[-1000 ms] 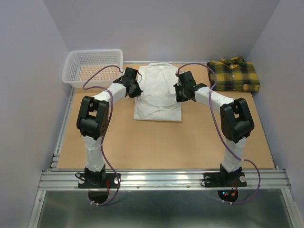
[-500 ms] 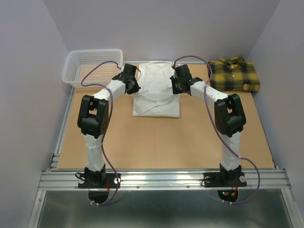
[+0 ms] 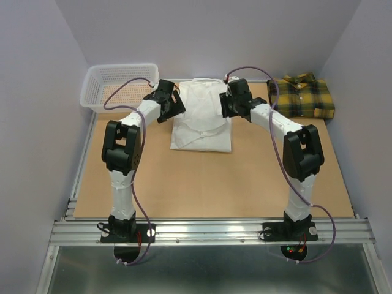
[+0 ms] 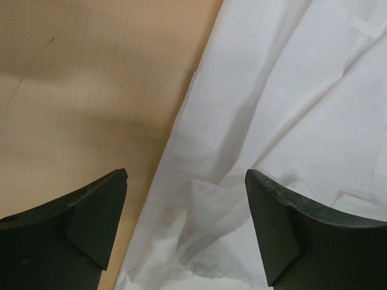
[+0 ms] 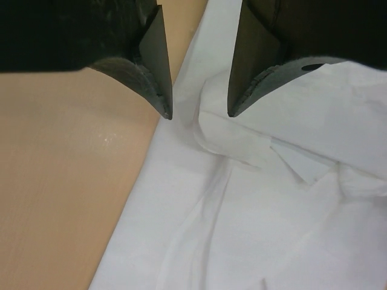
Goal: Fold and stack the long sleeve shirts
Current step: Fold the shirt
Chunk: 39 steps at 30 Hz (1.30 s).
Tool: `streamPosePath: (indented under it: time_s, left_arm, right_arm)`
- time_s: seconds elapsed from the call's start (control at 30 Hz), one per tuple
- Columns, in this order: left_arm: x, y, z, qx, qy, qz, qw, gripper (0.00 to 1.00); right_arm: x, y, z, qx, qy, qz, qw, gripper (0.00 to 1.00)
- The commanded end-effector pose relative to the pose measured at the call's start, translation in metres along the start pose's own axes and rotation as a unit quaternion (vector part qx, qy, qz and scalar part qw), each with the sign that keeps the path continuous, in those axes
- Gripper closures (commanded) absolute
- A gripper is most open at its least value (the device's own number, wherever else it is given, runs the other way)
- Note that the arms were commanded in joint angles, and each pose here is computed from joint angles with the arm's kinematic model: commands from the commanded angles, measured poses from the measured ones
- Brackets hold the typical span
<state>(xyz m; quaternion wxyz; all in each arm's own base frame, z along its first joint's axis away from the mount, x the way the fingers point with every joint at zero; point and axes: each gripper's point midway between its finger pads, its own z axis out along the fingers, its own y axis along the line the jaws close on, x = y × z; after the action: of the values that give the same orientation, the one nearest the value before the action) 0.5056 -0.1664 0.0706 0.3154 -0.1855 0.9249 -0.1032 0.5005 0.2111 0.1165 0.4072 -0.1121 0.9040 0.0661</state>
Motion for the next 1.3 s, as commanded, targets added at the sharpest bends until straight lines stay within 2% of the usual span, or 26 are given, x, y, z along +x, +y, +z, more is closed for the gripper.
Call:
streamPosePath:
  time_s: [0.0, 0.13, 0.27, 0.47, 0.57, 0.8, 0.97, 1.27]
  left_arm:
    - [-0.070, -0.027, -0.087, 0.058, -0.098, -0.008, 0.993, 0.03]
    - [-0.073, -0.016, -0.121, 0.059, -0.128, 0.008, 0.990, 0.01]
    - [-0.058, 0.009, -0.145, 0.046, -0.148, 0.036, 0.987, 0.01]
    - [-0.030, 0.055, -0.171, 0.022, -0.191, 0.072, 0.979, 0.01]
    - [-0.005, 0.078, -0.171, 0.010, -0.189, 0.083, 0.978, 0.01]
    - [0.039, 0.113, -0.164, -0.014, -0.159, 0.094, 0.983, 0.01]
    - [0.034, 0.119, -0.166, -0.025, -0.180, 0.094, 0.979, 0.01]
    - [0.030, 0.121, -0.163, -0.036, -0.186, 0.097, 0.977, 0.01]
  right_arm:
    - [-0.031, 0.025, -0.053, -0.039, -0.058, 0.000, 0.998, 0.53]
    - [0.003, 0.037, -0.061, -0.043, -0.028, 0.036, 0.998, 0.55]
    - [0.041, 0.056, -0.060, -0.064, 0.013, 0.078, 0.995, 0.58]
    - [0.060, 0.070, -0.044, -0.069, 0.031, 0.105, 0.992, 0.69]
    - [0.061, 0.068, -0.034, -0.059, 0.029, 0.108, 0.992, 0.73]
    - [0.065, 0.075, -0.012, -0.062, 0.040, 0.108, 0.991, 0.73]
    - [0.061, 0.074, -0.002, -0.055, 0.036, 0.107, 0.992, 0.73]
    - [0.015, 0.068, 0.023, -0.019, -0.017, 0.103, 0.994, 0.70]
